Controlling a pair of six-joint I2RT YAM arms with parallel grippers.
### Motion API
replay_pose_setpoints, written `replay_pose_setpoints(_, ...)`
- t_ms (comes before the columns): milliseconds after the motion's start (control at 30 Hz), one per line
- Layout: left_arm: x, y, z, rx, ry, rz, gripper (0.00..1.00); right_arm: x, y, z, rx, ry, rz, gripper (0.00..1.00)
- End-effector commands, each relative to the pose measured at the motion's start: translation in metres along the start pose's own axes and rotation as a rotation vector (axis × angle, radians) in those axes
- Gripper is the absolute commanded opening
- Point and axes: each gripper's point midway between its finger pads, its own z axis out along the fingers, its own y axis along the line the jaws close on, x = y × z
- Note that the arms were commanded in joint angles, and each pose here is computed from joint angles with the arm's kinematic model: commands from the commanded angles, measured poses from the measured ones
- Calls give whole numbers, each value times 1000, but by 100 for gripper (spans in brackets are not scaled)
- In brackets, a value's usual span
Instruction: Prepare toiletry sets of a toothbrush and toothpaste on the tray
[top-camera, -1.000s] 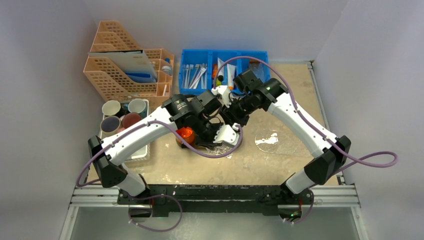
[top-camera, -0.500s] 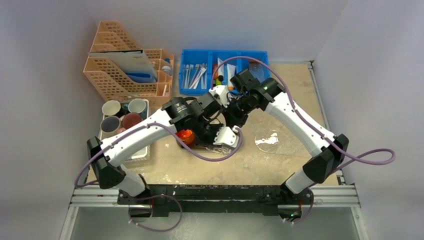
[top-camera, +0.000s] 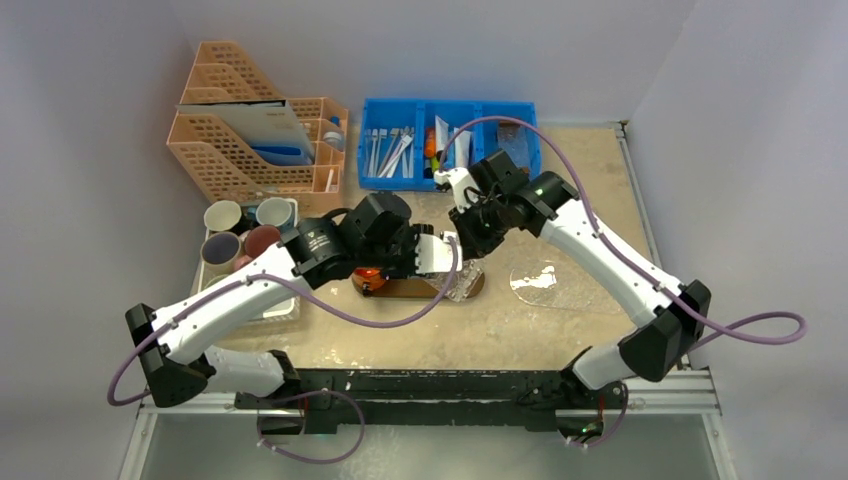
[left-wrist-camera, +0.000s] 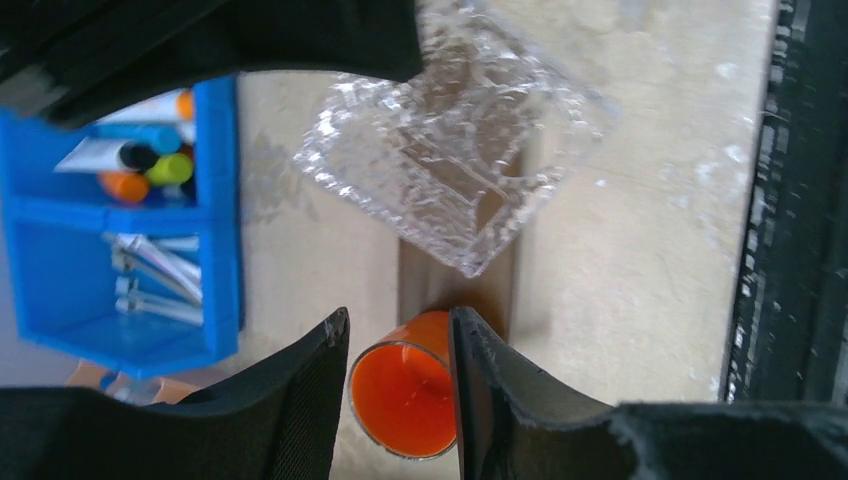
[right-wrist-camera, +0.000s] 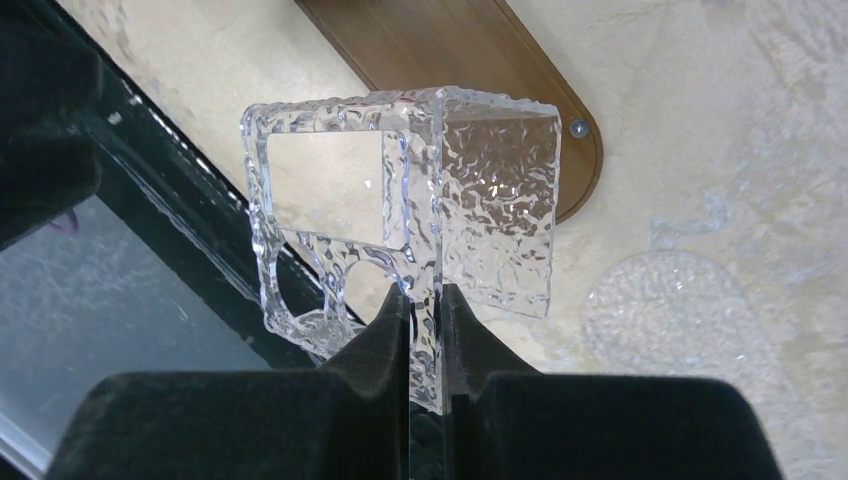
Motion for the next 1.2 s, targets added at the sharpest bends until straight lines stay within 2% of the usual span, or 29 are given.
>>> replay_pose_setpoints(0, 4, 45, -12, -294, 13, -144, 42, -16, 4, -10, 30, -133, 178, 0)
replay_pose_setpoints(200, 22, 72, -28, -519, -8, -364, 56, -27, 8, -7, 16, -250, 365, 0)
replay_pose_setpoints(367, 35, 83, -48, -640, -55, -547, 73, -29, 7, -1, 13, -334, 487, 0)
replay_pose_setpoints(533, 51, 88, -66, -735, -100, -763, 84, -34, -2, 6, 30, -439, 572, 0)
replay_pose_setpoints(733, 72, 83, -74, -808, -109, -941, 89, -37, -6, 15, 0, -536, 687, 0)
replay_pose_setpoints(1167, 88, 70, -67, -827, -137, -1077, 91, -47, 6, 31, -157, -614, 847, 0)
